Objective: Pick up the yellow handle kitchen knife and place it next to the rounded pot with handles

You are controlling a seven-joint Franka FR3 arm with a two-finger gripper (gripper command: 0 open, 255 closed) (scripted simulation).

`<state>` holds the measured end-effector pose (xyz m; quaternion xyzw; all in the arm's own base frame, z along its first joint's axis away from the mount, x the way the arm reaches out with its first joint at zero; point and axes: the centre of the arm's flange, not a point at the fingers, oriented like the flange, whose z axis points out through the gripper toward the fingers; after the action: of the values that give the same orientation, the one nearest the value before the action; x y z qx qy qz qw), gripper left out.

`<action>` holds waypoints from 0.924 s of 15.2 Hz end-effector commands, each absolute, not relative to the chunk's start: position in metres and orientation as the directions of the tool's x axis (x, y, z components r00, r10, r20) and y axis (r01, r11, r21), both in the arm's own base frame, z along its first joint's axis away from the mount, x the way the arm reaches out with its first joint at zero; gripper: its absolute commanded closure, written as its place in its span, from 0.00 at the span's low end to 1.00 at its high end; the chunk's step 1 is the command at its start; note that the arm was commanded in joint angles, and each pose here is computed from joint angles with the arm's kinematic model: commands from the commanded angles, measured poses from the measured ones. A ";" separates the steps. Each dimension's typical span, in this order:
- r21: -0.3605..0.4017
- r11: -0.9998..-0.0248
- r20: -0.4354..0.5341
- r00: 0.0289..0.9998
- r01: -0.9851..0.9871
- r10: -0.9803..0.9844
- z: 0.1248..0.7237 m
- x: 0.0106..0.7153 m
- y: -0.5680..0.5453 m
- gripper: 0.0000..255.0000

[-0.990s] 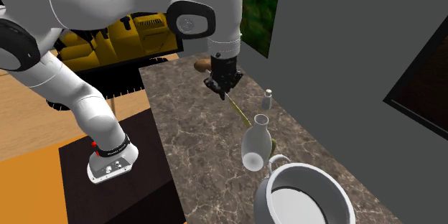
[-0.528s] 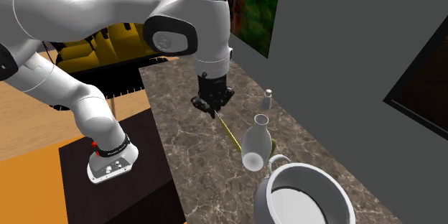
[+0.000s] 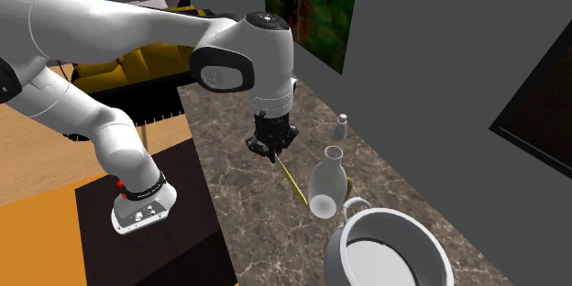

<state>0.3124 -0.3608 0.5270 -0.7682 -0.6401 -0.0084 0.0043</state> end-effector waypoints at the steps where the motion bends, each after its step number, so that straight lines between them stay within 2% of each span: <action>1: 0.004 -0.180 0.018 0.180 0.984 0.983 0.516 0.312 -0.360 1.00; 14: 0.004 -0.180 0.018 0.180 0.984 0.983 0.447 0.312 -0.360 1.00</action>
<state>0.3117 -0.3599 0.4524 -0.7682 -0.6402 -0.0084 0.0044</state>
